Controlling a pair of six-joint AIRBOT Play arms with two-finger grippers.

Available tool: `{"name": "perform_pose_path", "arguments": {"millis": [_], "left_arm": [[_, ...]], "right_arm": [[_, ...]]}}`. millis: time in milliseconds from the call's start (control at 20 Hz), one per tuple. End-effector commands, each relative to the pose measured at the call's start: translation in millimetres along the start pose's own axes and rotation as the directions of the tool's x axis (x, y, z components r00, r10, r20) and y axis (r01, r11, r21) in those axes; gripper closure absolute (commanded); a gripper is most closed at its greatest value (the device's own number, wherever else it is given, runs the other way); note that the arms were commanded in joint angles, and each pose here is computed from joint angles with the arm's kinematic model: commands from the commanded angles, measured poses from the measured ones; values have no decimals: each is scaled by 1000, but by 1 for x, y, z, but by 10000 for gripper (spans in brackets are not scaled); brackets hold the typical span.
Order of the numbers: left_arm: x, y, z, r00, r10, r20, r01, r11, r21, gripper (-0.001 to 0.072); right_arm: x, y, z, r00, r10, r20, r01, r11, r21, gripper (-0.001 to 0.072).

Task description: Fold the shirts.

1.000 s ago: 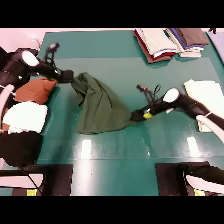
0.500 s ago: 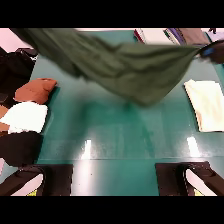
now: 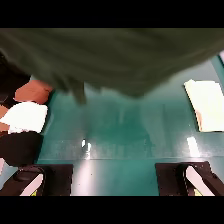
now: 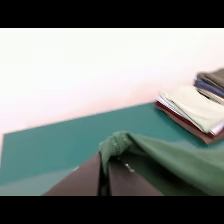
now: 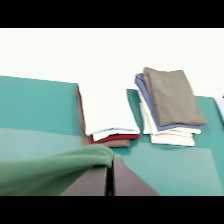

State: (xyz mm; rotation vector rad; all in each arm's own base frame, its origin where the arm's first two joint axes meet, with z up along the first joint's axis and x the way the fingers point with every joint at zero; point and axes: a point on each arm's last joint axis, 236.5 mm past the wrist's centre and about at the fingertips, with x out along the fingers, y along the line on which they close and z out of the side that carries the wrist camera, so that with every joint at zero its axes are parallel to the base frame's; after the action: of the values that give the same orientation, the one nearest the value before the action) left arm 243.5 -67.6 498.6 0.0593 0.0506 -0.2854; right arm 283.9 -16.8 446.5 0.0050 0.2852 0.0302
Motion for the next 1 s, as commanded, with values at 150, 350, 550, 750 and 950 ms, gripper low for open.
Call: {"name": "perform_pose_path", "arguments": {"millis": [150,350,550,750,950], "left_arm": [[124,-21,-171,831,-213,-514,150,976,-160,683],[181,-21,-358,563,-281,-778,98,957,-274,683],[239,5,-450,562,-208,-800,16,971,-240,679],[272,61,-418,684,-110,-722,-142,950,-279,209],[227,106,-425,576,-121,-809,-239,921,-307,209]], "right_arm": [[118,-1,-83,908,155,-389,-125,987,101,697],[215,11,-193,693,133,-709,-127,990,62,697],[297,35,-257,626,150,-765,-151,986,69,674],[324,34,-254,688,148,-711,-112,989,98,262],[286,26,-256,613,195,-766,-136,981,141,281]]}}
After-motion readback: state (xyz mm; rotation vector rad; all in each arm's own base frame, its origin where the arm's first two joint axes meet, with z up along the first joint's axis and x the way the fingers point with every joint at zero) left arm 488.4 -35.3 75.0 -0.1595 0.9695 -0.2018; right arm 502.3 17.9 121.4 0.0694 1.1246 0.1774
